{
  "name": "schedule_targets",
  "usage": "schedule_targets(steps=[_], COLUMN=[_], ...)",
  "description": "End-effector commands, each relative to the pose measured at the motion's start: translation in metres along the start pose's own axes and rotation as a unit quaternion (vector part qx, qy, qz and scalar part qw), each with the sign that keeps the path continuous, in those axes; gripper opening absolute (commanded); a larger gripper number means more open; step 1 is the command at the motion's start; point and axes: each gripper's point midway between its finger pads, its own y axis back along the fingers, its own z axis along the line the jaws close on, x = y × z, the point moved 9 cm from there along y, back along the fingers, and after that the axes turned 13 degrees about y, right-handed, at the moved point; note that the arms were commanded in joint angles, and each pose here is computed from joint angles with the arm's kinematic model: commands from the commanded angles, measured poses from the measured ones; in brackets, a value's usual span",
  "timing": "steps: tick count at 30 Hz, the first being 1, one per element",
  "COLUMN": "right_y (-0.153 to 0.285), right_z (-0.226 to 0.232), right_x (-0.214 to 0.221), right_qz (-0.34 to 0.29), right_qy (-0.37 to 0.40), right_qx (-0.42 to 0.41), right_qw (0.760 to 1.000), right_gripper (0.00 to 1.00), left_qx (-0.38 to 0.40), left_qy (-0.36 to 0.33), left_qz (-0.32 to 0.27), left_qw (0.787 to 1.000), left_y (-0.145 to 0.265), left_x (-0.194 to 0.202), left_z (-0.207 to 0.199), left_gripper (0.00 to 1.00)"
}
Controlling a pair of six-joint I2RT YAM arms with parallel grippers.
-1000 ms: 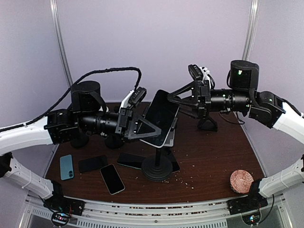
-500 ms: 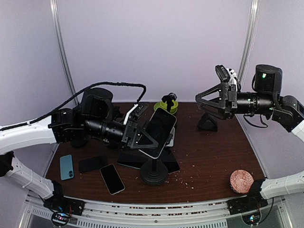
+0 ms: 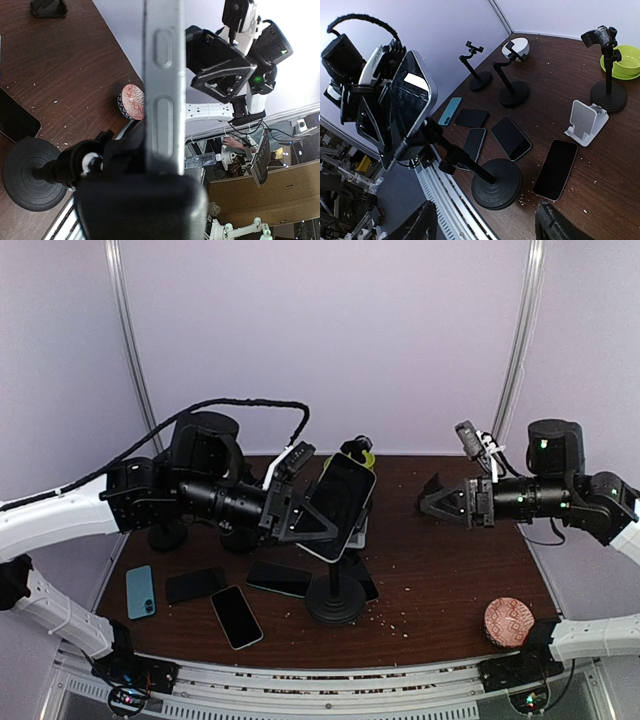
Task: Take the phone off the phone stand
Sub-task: Hold the phone stand with the phone.
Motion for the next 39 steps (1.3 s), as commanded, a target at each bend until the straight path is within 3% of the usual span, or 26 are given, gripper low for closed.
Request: schedule_targets(steps=[1, 5, 12, 24, 39], right_y=[0.006, 0.004, -0.009, -0.029, -0.061], right_z=[-0.002, 0.001, 0.010, 0.015, 0.050], right_x=[-0.003, 0.002, 0.013, 0.012, -0.017], right_qz=[-0.080, -0.111, -0.102, -0.099, -0.151], right_qy=[0.108, 0.167, 0.266, 0.332, 0.355], right_qx=[0.024, 0.019, -0.029, -0.053, -0.112], right_qw=[0.991, 0.979, 0.958, 0.937, 0.916], right_gripper=[0.67, 0.67, 0.68, 0.70, 0.70], left_qx=[0.121, 0.124, 0.130, 0.130, 0.176], left_qy=[-0.069, -0.064, -0.055, -0.037, -0.029], left_qz=[-0.060, -0.062, -0.063, -0.058, -0.079], left_qw=[0.988, 0.988, 0.988, 0.989, 0.981], left_y=[0.024, 0.027, 0.031, 0.034, 0.044], left_x=[-0.018, -0.019, -0.019, -0.019, -0.023], left_z=[-0.062, -0.068, -0.074, -0.077, -0.095], left_gripper=[0.00, 0.00, 0.00, 0.00, 0.00])
